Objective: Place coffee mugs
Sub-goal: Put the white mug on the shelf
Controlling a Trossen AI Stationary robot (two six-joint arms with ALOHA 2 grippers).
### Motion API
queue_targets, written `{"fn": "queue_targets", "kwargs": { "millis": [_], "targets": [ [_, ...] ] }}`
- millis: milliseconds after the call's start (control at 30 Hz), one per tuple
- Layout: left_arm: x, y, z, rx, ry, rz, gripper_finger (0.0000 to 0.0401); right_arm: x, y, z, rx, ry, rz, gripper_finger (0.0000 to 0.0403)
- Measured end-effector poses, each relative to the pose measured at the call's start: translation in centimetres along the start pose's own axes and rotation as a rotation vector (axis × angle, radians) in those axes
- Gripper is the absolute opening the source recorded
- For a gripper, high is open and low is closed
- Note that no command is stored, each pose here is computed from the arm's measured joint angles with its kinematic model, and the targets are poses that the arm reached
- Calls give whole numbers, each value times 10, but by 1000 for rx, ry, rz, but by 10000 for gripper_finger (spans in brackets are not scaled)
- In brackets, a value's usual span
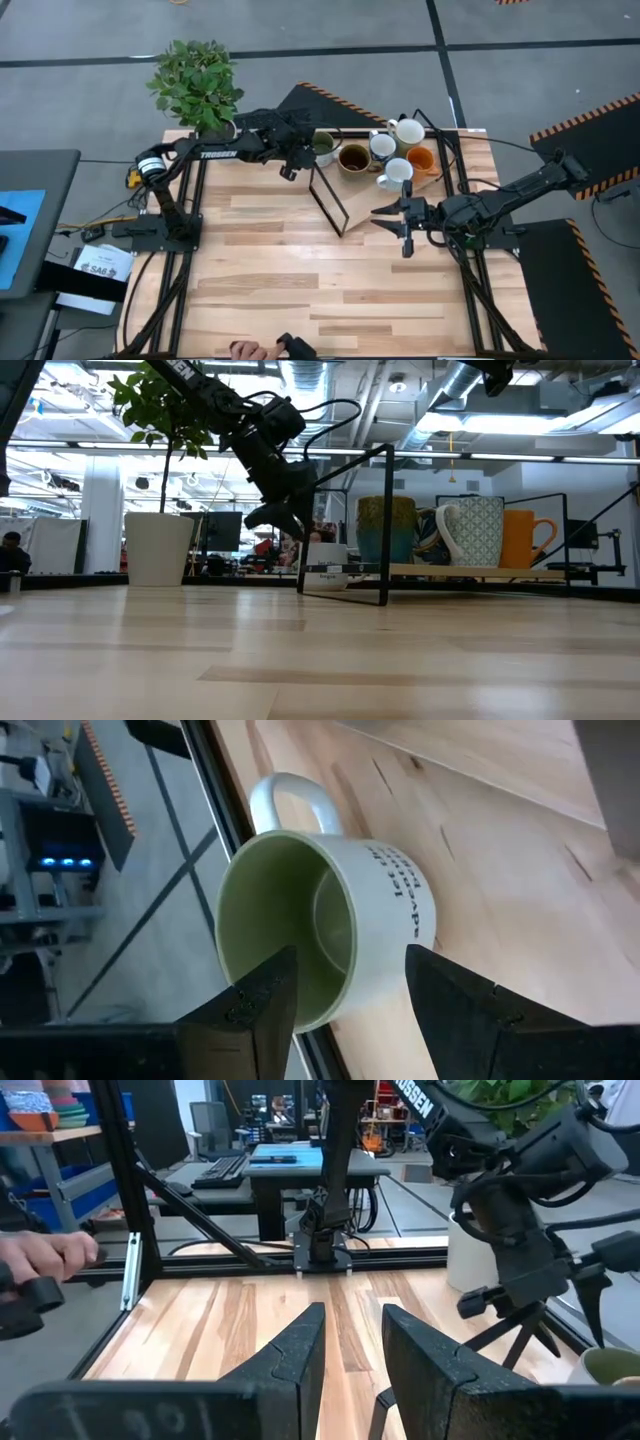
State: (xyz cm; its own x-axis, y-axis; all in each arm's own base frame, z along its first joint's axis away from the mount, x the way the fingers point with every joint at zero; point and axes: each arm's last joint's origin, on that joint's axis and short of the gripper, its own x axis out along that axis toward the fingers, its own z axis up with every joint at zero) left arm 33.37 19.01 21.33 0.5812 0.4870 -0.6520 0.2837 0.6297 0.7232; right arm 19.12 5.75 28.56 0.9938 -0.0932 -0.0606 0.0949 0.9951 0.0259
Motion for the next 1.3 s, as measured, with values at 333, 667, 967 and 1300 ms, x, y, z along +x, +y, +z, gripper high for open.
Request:
{"fn": "queue_targets", "kwargs": {
  "millis": [333, 667, 967, 1300],
  "targets": [
    [-7, 4, -3, -43, 37, 30, 171, 0, -1, 0, 23, 0, -3, 127],
    [-13, 26, -16, -165, 13, 154, 171, 2, 0, -2, 18, 12, -4, 127],
    [11, 15, -25, -115, 32, 92, 171, 10, -2, -7, 11, 32, -30, 127],
    [28, 4, -25, -74, 60, 59, 171, 10, -3, -6, 18, 20, -33, 127]
  ]
}}
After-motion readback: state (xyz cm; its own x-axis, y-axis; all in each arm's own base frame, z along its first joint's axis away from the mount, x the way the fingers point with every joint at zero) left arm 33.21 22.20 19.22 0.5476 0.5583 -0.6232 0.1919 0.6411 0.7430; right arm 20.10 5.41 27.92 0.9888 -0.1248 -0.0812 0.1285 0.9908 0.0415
